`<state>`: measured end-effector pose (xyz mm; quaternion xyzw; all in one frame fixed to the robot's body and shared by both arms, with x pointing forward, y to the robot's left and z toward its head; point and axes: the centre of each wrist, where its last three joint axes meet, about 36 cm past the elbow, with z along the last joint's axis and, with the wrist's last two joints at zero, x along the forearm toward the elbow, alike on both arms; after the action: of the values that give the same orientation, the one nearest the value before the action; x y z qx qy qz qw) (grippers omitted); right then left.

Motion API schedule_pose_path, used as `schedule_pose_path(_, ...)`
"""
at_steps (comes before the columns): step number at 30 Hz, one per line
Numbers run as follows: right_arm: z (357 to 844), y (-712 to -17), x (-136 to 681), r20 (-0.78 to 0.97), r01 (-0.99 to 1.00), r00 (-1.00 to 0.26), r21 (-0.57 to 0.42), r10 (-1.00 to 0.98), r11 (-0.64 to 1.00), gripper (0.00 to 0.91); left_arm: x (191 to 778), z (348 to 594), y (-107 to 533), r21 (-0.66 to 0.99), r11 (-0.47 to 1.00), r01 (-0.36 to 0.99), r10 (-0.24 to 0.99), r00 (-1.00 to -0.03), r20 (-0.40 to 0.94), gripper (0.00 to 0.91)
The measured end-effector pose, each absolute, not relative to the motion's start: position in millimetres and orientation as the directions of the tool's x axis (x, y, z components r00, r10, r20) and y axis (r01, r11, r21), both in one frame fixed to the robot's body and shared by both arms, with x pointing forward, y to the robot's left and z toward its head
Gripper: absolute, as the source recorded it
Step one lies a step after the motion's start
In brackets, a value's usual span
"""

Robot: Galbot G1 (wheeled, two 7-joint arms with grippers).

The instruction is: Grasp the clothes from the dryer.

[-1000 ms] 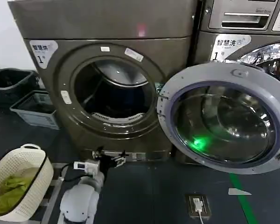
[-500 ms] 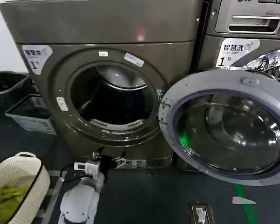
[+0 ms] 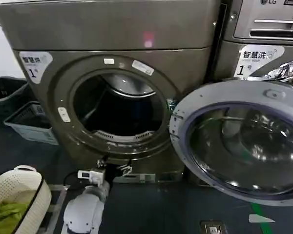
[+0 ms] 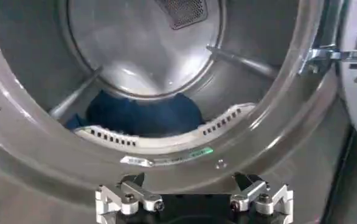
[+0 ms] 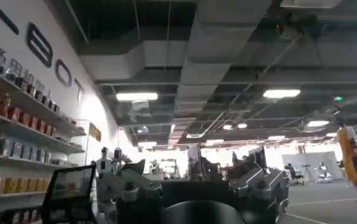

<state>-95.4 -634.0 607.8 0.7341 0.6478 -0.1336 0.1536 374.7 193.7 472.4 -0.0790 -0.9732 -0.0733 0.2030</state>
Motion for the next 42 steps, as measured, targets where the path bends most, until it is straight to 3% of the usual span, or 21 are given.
schedule_pose_path(42, 606.3, -635.8, -89.9, -0.402, 0.994, 0.108, 0.038, 0.909, -0.101, 0.907, 376.0, 476.3, 197.6, 0.130, 0.977, 0.171, 0.107, -0.912, 0.395, 0.907)
